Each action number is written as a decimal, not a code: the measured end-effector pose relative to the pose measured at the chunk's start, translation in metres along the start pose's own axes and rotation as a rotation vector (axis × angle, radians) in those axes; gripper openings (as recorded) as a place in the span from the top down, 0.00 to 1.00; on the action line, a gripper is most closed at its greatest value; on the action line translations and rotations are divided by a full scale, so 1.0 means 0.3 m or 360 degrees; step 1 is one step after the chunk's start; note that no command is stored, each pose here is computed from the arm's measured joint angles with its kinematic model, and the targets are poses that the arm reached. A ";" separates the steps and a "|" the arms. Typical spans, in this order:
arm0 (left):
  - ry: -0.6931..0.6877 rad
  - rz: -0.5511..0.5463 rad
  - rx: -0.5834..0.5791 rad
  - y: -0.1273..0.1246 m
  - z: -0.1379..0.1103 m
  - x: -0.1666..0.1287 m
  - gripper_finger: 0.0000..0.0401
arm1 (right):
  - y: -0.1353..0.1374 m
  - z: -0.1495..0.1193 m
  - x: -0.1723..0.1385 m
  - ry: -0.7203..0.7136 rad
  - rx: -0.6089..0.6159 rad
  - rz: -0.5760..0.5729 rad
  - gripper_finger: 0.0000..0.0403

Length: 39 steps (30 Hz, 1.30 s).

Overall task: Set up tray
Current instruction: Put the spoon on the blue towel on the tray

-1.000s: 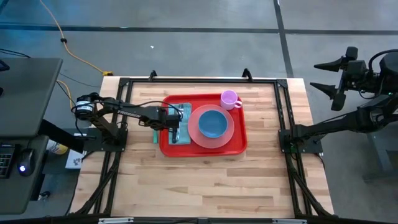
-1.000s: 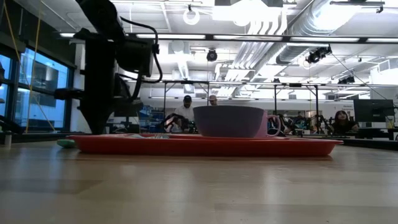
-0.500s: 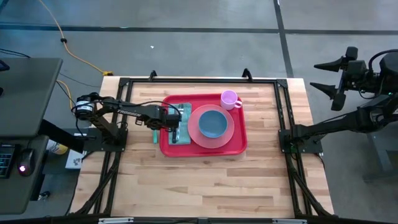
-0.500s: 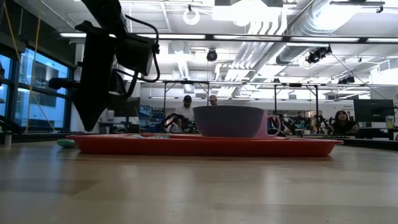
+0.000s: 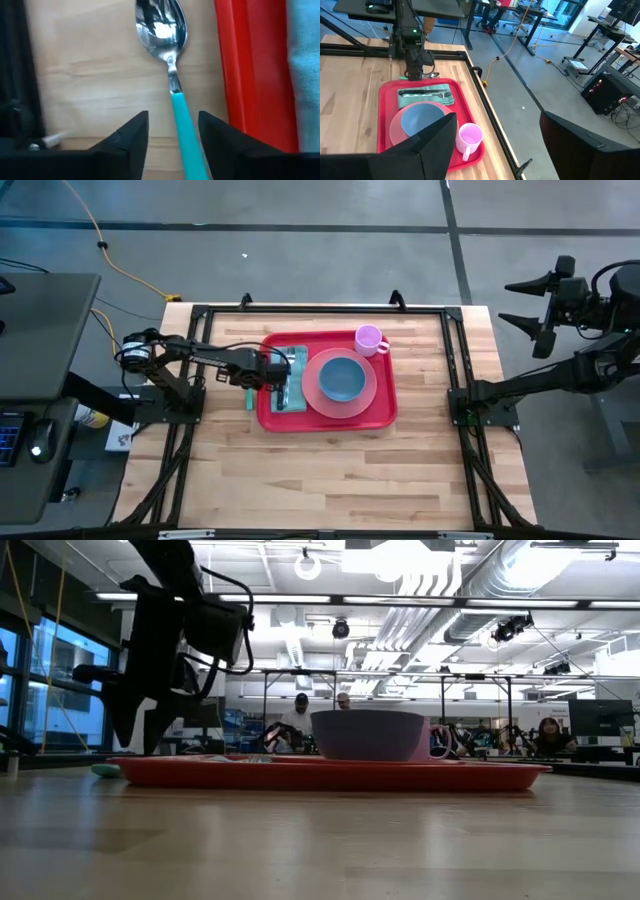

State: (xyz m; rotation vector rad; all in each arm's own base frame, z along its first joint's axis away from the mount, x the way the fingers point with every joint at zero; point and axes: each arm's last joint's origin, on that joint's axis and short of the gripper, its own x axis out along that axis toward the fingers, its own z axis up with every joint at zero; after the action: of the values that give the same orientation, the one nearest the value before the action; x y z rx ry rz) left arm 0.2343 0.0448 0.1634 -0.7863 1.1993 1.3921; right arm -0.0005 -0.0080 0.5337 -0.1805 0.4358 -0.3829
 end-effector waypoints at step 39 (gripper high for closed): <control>0.0209 -0.0167 -0.0022 0.030 0.014 0.098 0.91 | 0.002 0.000 -0.001 -0.0006 0.0030 0.0042 0.34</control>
State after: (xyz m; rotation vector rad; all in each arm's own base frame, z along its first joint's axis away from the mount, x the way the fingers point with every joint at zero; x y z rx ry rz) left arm 0.2205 0.0584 0.1391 -0.9493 1.2319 1.2803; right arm -0.0004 -0.0072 0.5336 -0.1570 0.4303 -0.3606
